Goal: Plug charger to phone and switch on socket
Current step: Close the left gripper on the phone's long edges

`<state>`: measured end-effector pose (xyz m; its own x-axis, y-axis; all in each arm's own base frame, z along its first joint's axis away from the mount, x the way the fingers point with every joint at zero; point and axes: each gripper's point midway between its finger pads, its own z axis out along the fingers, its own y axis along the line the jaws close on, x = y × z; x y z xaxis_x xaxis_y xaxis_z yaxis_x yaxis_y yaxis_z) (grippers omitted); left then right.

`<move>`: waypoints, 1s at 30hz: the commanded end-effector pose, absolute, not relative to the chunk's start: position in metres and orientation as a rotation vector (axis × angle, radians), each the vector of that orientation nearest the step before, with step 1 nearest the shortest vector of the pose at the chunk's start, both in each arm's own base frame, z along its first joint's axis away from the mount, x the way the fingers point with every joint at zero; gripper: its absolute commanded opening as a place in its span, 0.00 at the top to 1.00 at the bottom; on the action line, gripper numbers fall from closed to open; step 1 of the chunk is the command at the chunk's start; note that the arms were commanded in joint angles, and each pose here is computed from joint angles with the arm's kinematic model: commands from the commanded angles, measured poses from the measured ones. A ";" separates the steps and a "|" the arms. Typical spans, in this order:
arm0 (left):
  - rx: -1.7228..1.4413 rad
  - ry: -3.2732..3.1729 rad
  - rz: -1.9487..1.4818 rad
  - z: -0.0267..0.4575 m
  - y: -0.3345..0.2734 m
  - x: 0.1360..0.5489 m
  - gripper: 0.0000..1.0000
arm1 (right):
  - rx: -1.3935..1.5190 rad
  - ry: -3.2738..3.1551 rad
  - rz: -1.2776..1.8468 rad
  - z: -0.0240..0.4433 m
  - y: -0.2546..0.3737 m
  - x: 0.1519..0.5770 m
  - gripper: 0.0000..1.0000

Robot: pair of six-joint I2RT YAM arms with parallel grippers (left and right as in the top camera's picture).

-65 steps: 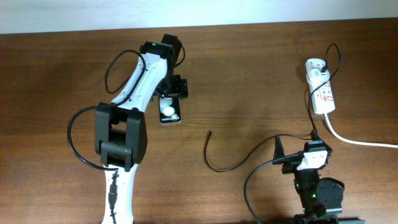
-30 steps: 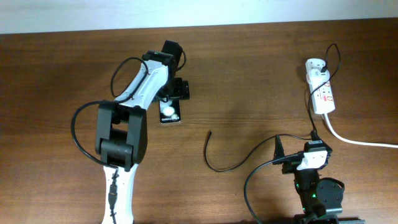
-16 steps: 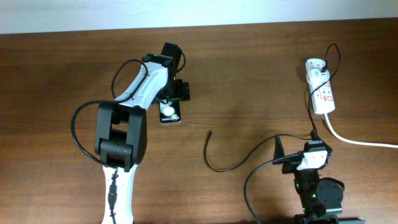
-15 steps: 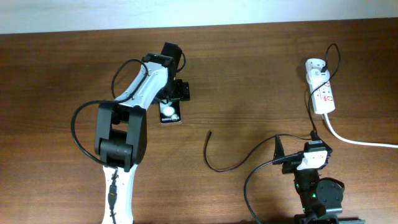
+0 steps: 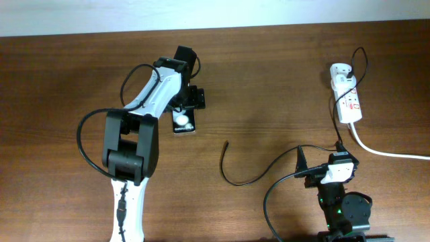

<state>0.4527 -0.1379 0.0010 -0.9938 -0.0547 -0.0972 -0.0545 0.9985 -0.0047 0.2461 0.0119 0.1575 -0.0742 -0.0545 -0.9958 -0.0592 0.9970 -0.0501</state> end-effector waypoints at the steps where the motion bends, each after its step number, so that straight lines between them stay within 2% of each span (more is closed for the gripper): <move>1: -0.073 3.088 -0.035 -0.013 -0.141 0.442 0.01 | -0.079 1.651 0.008 0.155 0.012 0.246 0.02; 5: -0.073 3.088 -0.034 -0.013 -0.141 0.442 0.01 | -0.079 1.651 0.008 0.155 0.012 0.246 0.01; 8: -0.073 3.088 -0.035 -0.013 -0.141 0.442 0.14 | -0.079 1.651 0.008 0.155 0.012 0.246 0.01; 10: -0.073 3.086 -0.035 -0.013 -0.141 0.442 0.16 | -0.079 1.651 0.008 0.155 0.012 0.246 0.01; 16: -0.073 3.083 -0.036 -0.013 -0.141 0.443 0.16 | -0.079 1.651 0.008 0.155 0.012 0.246 0.01; 17: -0.073 3.083 -0.036 -0.013 -0.141 0.443 0.13 | -0.079 1.651 0.008 0.155 0.012 0.246 0.01; 22: -0.072 3.084 -0.036 -0.013 -0.141 0.443 0.26 | -0.079 1.651 0.008 0.155 0.012 0.246 0.01; 30: -0.072 3.083 -0.035 -0.013 -0.141 0.443 0.28 | -0.079 1.651 0.008 0.155 0.012 0.246 0.01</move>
<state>0.4545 -0.1384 0.0011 -0.9932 -0.0515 -0.1045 -0.0511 0.9987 -0.0067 0.2461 0.0119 0.1575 -0.0742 -0.0541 -0.9958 -0.0591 0.9970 -0.0498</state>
